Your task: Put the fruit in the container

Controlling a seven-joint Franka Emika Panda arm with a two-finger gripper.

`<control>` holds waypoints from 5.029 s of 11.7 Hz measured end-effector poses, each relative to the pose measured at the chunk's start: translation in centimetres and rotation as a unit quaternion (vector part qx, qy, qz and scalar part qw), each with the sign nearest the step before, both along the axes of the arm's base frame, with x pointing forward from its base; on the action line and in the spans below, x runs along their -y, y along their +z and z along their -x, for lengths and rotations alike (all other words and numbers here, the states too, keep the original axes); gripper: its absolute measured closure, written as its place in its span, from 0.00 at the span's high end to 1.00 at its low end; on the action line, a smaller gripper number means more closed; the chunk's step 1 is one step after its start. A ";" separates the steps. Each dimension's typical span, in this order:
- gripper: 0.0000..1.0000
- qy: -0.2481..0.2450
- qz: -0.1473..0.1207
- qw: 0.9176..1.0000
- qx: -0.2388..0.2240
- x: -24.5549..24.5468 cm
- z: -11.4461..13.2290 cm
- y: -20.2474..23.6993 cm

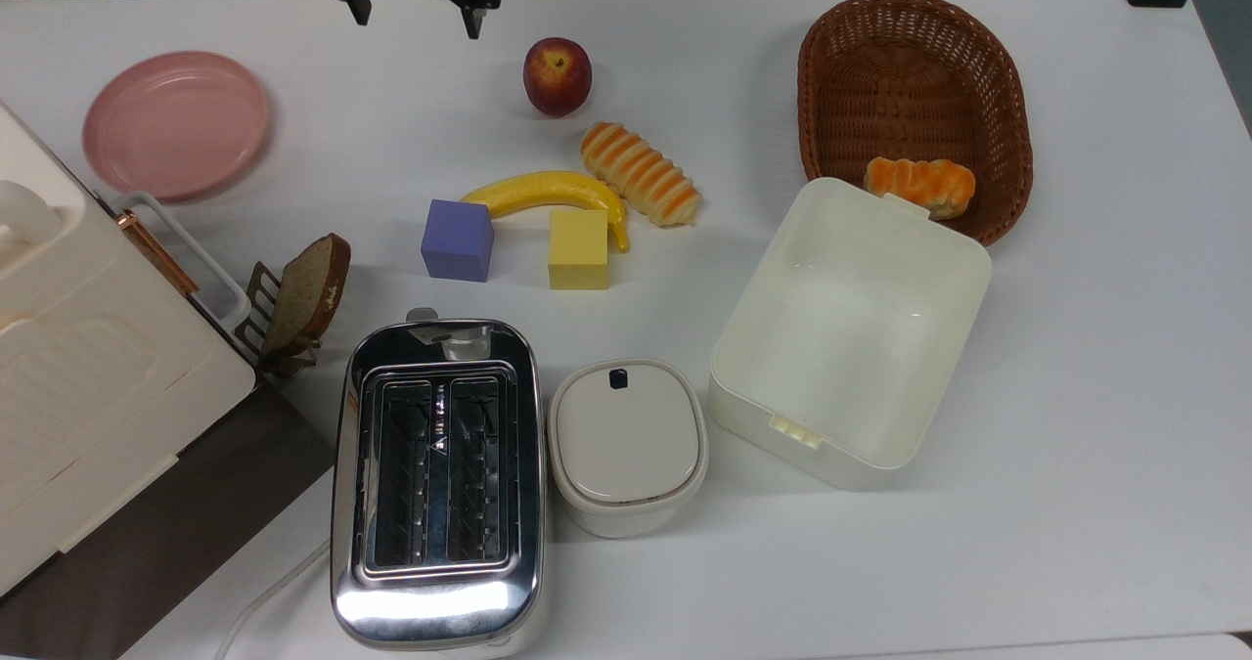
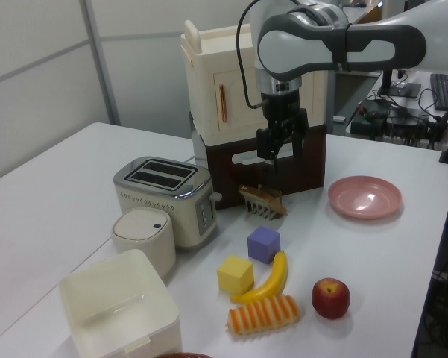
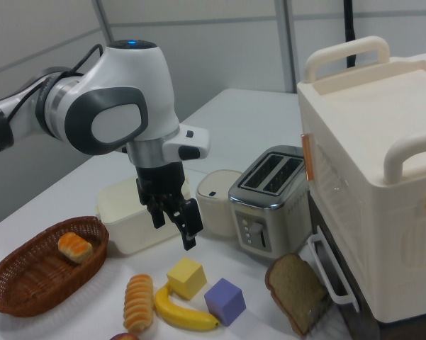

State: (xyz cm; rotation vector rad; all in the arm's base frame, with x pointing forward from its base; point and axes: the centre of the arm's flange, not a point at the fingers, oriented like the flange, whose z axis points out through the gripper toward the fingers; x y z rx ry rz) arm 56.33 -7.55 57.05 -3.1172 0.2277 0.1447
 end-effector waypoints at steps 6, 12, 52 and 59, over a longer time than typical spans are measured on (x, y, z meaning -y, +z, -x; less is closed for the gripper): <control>1.00 0.002 0.000 1.000 -0.004 -0.2 -0.2 -0.4; 1.00 0.011 -0.001 1.000 -0.011 -1.0 -0.4 -1.1; 0.84 -0.101 -0.068 0.979 0.162 -28.8 -8.1 -7.8; 0.84 -0.136 -0.035 0.975 0.174 -33.4 -11.6 -17.2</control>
